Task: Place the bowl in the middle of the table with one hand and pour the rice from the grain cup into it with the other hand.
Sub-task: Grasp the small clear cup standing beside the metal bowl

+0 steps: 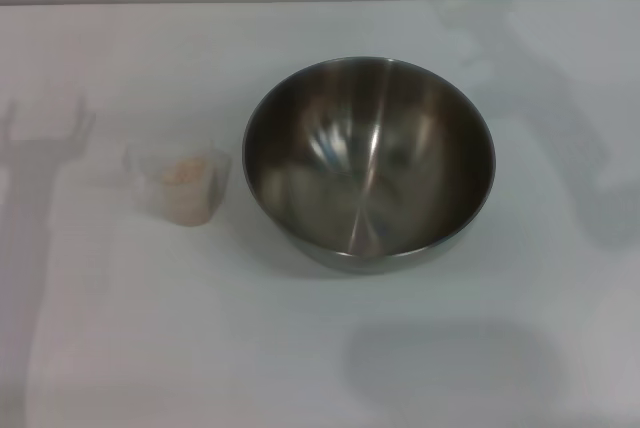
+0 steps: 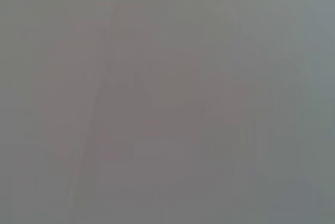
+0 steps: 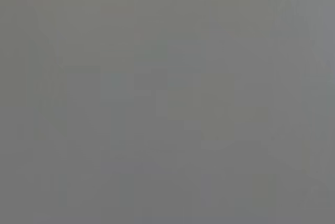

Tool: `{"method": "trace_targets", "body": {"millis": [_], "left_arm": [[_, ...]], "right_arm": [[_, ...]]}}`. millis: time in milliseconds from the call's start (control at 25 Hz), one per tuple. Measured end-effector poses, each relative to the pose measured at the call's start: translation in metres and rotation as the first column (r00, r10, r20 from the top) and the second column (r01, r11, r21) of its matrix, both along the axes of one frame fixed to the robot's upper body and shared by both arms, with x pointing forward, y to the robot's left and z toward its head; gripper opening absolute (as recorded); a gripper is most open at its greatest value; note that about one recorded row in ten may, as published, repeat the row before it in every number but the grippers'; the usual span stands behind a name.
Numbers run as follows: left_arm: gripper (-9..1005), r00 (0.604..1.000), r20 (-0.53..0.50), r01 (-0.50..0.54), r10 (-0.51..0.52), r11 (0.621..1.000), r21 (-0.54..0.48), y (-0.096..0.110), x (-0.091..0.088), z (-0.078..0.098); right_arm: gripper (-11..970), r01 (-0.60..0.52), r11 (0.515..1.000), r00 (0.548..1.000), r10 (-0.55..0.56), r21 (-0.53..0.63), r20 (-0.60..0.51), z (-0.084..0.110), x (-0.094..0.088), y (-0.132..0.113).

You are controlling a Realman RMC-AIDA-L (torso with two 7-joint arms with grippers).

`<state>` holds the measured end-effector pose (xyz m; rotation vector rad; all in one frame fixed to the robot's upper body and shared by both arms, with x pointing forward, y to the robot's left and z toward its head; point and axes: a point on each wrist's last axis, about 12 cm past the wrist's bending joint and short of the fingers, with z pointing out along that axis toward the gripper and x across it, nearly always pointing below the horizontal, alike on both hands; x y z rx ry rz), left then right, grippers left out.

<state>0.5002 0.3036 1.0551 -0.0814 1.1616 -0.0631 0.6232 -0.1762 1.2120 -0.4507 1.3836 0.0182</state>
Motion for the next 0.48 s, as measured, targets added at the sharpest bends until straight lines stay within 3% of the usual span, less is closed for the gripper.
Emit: {"method": "trace_targets", "body": {"millis": [120, 160, 280, 360, 480], "left_arm": [[863, 1.0, 0.002, 0.016, -0.016, 1.0, 0.007, -0.002, -0.004, -0.001], [864, 0.999, 0.005, 0.039, -0.039, 0.999, 0.019, -0.004, -0.009, -0.003], [864, 0.998, 0.002, 0.064, -0.064, 0.997, 0.032, -0.008, -0.015, -0.005], [864, 0.997, -0.002, 0.078, -0.078, 0.996, 0.038, -0.009, -0.018, -0.007], [864, 0.987, -0.048, 0.154, -0.15, 0.984, 0.088, -0.015, -0.034, -0.017]], "right_arm": [[528, 0.043, 0.998, 0.985, -0.049, 0.036, 0.167, -0.02, -0.013, 0.0], [528, 0.052, 0.995, 0.961, -0.073, 0.084, 0.267, -0.036, -0.024, -0.002], [528, 0.033, 0.989, 0.936, -0.081, 0.144, 0.343, -0.05, -0.035, -0.008], [527, -0.028, 0.968, 0.907, -0.08, 0.251, 0.413, -0.069, -0.049, -0.028], [528, -0.066, 0.945, 0.908, -0.076, 0.32, 0.413, -0.078, -0.054, -0.043]]}}
